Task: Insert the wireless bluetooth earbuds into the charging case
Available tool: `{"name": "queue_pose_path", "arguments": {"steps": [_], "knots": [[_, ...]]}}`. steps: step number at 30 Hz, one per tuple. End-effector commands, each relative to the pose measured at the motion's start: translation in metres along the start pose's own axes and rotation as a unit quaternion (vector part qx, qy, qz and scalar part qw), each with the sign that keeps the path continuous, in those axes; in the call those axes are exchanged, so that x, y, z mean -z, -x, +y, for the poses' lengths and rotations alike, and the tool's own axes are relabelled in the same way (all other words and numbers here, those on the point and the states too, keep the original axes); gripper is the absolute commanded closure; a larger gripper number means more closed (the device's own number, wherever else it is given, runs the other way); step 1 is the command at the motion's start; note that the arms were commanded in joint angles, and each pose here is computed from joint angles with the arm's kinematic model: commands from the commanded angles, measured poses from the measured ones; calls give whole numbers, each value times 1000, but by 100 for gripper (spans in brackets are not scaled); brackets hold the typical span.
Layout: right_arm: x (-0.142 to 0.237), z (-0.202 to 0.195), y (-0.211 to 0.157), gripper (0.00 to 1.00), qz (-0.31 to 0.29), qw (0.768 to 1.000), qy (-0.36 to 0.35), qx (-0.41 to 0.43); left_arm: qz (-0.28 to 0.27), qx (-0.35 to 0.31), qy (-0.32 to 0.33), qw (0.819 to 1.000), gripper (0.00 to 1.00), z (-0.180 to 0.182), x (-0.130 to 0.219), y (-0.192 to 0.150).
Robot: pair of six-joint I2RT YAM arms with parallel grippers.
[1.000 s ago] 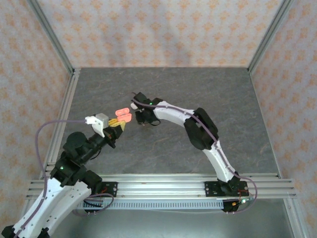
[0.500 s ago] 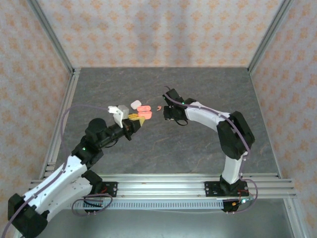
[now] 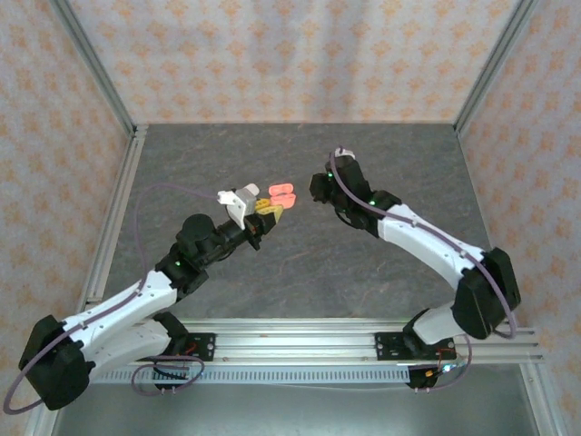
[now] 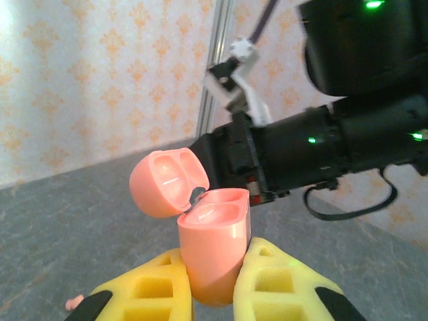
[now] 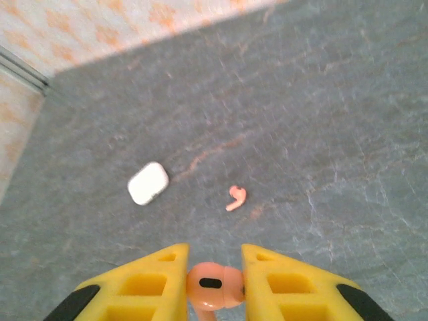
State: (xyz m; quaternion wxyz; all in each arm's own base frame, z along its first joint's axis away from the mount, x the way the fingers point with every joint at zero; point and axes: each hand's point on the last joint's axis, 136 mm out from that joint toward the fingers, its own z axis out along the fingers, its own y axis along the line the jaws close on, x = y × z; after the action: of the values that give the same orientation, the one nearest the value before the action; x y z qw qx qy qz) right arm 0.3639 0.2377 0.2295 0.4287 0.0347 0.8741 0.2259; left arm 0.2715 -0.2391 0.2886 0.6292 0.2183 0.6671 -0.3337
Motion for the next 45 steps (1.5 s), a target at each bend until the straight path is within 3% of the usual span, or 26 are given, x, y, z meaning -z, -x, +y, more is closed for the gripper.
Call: {"name": "queue_pose_path", "arguments": {"steps": [1,9,21,45], "knots": [[26,19,30,77,-78,996,46,-21,-72,-15,3,997,100,-4,-6,38],[71,44,57,77,-150,982,108,-37,-78,-36,11,996,100,-2,-18,48],[111,81,75,77,-195,960,192,-56,-82,-32,13,996,100,-1,-28,53],[87,125,57,78,-146,946,271,-104,-79,-18,37,996,100,8,-32,51]]}}
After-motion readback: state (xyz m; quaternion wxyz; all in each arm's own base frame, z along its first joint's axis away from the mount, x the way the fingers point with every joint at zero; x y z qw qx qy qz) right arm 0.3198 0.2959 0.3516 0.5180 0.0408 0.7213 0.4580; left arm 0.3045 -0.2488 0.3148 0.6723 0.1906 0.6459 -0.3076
